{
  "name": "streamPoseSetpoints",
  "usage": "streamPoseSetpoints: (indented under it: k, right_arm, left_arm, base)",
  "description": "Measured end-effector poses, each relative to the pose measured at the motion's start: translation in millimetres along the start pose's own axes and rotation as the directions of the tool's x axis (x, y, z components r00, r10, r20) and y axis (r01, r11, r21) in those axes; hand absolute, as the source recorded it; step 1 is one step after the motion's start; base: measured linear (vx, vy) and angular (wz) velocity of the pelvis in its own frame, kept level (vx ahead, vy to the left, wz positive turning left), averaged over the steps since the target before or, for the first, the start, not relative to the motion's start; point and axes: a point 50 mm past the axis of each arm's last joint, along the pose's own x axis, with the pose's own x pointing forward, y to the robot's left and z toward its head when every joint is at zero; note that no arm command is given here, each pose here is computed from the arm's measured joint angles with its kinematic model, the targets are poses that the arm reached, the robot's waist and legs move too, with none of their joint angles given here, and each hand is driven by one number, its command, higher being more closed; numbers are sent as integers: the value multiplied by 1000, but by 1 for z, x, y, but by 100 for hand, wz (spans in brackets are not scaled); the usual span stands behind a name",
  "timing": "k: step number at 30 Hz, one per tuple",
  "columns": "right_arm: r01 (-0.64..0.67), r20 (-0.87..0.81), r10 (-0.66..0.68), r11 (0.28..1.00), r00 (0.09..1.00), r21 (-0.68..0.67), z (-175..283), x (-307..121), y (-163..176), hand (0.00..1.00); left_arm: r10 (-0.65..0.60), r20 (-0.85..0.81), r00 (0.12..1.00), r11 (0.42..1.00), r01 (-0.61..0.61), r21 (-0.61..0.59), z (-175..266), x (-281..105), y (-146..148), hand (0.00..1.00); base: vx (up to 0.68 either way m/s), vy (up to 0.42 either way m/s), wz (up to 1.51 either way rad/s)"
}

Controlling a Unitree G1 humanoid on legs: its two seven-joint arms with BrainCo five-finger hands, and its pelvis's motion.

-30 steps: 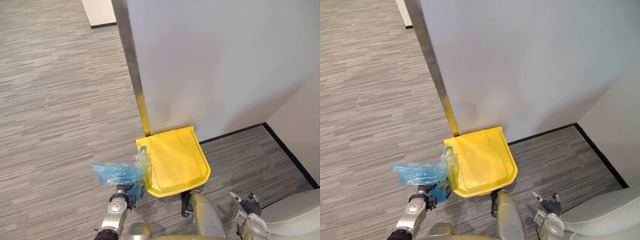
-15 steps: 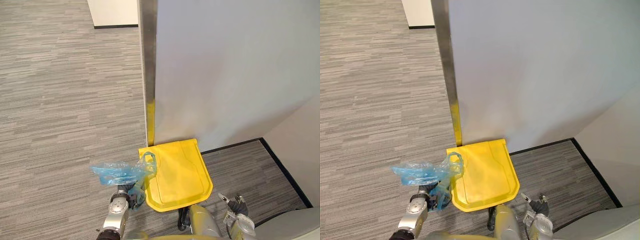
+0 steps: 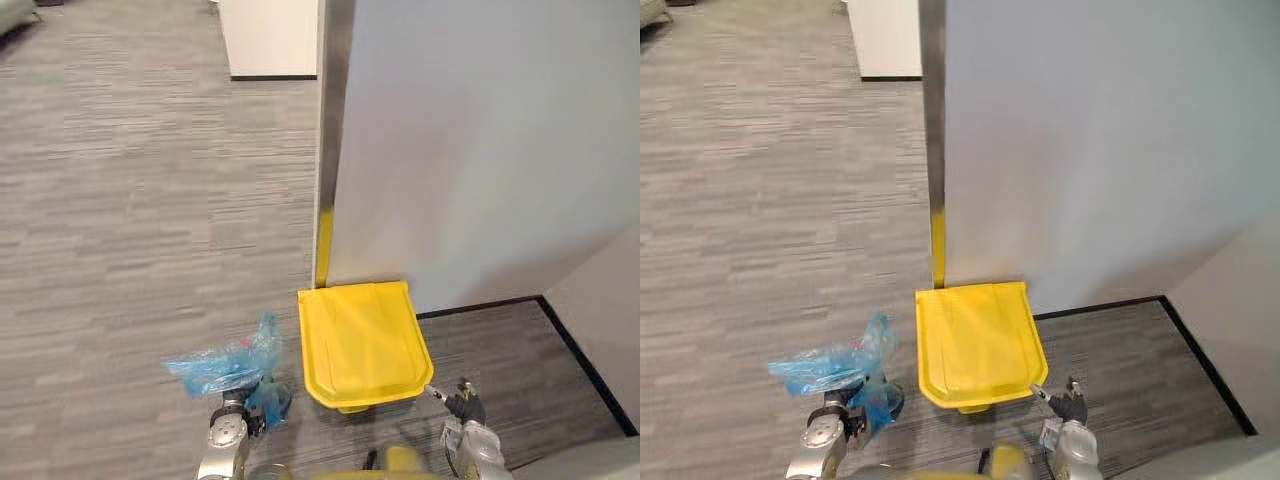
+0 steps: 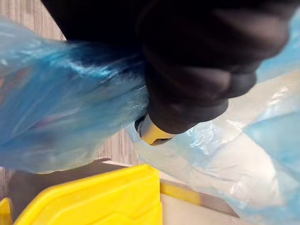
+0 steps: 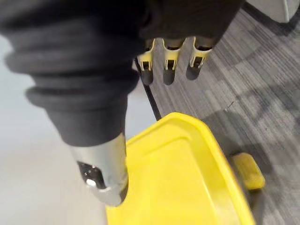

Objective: Gather rubbish on tea table into small bin, then transfer packed bag to large trash can.

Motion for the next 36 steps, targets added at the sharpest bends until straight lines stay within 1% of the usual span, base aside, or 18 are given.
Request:
streamPoseSetpoints:
  k: [2,5,11,14,17,20,29,36]
  right_arm:
    - [-7,16,7,1000,1000,-22,9,5,1,0]
    - [12,-24,-13,999,1000,-30,1,6,-2,0]
    - [43,-45,-45,998,998,-38,-9,2,-13,0]
    - [66,-54,-67,998,996,-23,-10,2,-19,0]
    - [69,-109,-69,998,992,-9,-26,-4,-17,0]
    - [85,-133,-87,996,987,-18,-34,-7,-25,0]
    - [96,-98,-100,995,990,-39,-21,0,-33,0]
    - [74,-85,-78,996,993,-48,-12,6,-26,0]
  left_arm:
    - [-14,-15,1000,1000,14,6,-4,-1,-3,100]
    - [-35,-11,999,999,35,32,-3,-1,-5,100]
    - [-55,-16,998,998,56,41,-5,-3,-9,100]
    - [-52,-25,998,997,54,47,-8,-3,-7,100]
    - [-39,-61,997,996,44,81,-15,-3,2,100]
    - [-44,-84,995,995,51,90,-21,-4,1,100]
    - [-25,-118,993,993,38,115,-28,-4,10,100]
    - [-20,-114,993,992,34,119,-27,-3,12,100]
  base:
    - [-204,-39,-4]
    - [-183,-82,37]
    - [-172,4,31]
    - [-186,159,17]
    - [-91,142,-2]
    - [-12,109,-4]
    - [71,-3,-13]
    - [-48,-8,-17]
